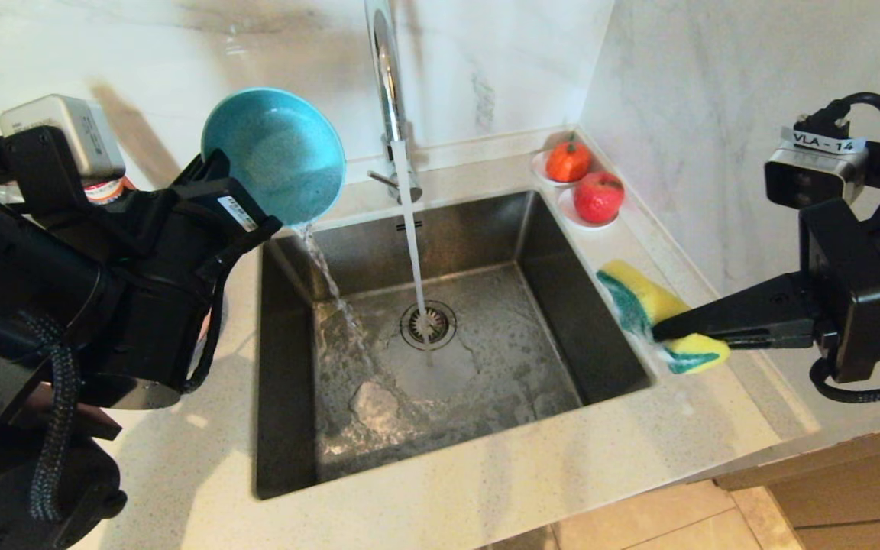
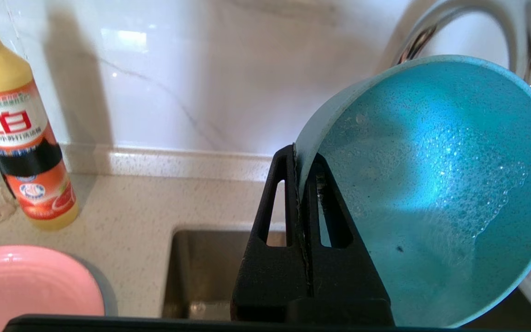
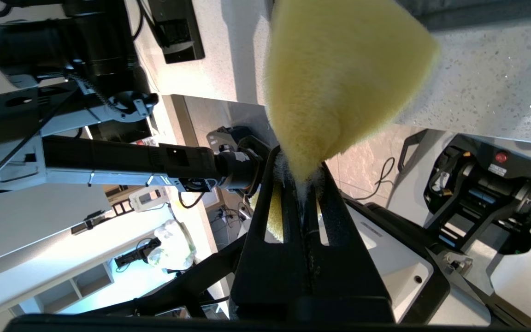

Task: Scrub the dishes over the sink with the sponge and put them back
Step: Rinse the bowl

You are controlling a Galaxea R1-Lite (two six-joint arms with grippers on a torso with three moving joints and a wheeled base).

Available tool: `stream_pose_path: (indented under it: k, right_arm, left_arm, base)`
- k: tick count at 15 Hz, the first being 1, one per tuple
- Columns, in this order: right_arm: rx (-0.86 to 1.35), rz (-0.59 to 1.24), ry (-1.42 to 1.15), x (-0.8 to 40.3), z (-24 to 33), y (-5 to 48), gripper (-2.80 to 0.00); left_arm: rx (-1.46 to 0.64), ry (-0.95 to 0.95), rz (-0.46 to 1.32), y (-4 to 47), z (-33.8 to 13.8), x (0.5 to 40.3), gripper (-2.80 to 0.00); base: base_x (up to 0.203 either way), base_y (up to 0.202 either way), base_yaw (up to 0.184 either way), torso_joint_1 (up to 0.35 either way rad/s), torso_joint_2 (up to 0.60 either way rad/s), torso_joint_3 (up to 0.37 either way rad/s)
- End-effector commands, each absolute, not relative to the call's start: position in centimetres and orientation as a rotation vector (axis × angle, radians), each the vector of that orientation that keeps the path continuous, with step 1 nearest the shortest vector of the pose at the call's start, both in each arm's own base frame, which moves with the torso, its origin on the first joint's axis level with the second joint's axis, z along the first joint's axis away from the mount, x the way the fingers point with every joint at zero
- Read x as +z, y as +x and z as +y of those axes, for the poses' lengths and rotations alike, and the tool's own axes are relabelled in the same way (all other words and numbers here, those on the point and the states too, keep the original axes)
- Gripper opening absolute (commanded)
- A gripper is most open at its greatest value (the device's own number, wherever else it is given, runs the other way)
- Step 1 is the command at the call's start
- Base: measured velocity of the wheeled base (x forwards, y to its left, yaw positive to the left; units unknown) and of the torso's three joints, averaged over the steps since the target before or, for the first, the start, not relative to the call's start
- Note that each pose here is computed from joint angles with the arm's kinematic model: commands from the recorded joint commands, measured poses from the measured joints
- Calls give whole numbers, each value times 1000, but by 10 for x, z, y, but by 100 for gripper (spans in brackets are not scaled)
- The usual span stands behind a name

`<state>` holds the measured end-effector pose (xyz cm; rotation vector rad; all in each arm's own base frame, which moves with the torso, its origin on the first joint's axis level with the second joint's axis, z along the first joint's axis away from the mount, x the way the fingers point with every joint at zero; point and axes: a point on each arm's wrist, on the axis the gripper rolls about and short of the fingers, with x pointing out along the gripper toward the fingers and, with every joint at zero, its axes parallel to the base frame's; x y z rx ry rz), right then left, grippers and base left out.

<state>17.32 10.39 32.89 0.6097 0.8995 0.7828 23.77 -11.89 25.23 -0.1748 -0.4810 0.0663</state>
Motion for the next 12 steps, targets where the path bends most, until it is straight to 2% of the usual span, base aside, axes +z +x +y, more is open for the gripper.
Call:
stream_pose_path:
  k: [1, 7, 12]
  right_arm:
    - [775, 922, 612, 325, 106, 178, -280]
    - [772, 913, 613, 324, 106, 182, -280]
    - [762, 917, 618, 322, 105, 184, -280]
  left_arm:
    - [67, -178, -505, 238, -119, 258, -280]
    - [47, -203, -559, 238, -120, 272, -280]
    - [14, -247, -670, 232, -117, 302, -280]
  base:
    - [0, 0, 0, 0, 0, 0]
    - [0, 0, 0, 0, 0, 0]
    - [0, 0, 0, 0, 0, 0]
